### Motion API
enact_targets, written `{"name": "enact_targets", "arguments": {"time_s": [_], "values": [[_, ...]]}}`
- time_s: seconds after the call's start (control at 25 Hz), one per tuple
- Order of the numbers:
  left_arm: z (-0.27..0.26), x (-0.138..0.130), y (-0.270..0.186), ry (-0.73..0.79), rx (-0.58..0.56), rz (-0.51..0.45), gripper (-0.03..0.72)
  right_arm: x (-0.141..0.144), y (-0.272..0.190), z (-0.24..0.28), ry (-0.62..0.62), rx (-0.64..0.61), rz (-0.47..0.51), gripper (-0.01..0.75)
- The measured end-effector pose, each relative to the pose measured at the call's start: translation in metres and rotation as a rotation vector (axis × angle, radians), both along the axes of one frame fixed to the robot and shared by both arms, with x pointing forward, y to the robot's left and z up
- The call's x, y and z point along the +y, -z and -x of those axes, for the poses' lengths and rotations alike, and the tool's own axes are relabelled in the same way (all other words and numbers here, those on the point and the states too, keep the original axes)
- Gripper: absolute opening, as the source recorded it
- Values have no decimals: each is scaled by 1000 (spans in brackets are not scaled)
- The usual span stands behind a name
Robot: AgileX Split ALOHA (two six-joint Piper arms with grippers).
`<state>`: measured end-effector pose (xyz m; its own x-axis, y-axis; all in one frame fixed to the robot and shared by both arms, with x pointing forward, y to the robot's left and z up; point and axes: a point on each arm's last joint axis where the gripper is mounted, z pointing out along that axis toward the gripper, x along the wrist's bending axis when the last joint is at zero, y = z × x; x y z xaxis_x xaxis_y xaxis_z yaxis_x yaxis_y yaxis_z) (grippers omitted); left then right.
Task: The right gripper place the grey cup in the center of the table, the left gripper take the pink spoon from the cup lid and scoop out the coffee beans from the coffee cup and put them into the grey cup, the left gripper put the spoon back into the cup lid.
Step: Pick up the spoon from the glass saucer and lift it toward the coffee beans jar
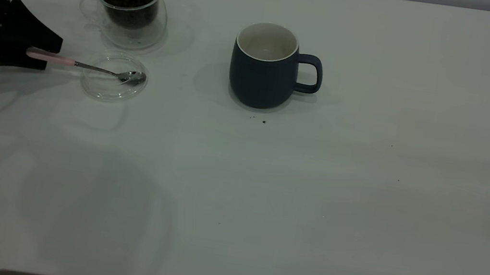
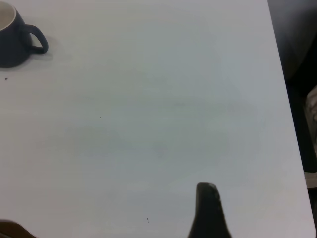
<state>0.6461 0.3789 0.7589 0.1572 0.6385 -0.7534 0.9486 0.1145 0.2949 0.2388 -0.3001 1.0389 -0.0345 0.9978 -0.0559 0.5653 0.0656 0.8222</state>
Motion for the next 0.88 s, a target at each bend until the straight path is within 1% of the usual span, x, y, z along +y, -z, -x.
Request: {"name": "enact_targets", "arguments": {"time_s": [0.32,0.6,0.8,0.88], "values": [[-1,-1,0,-4,-4,4,588,0,0,0,0,0,0,573],[-1,-10,4,11,5,10,588,0,0,0,0,0,0,573],[-2,-15,7,14,5,3,564,0,0,0,0,0,0,573],[-2,-15,7,17,2,-1,538,0,0,0,0,0,0,573]]}}
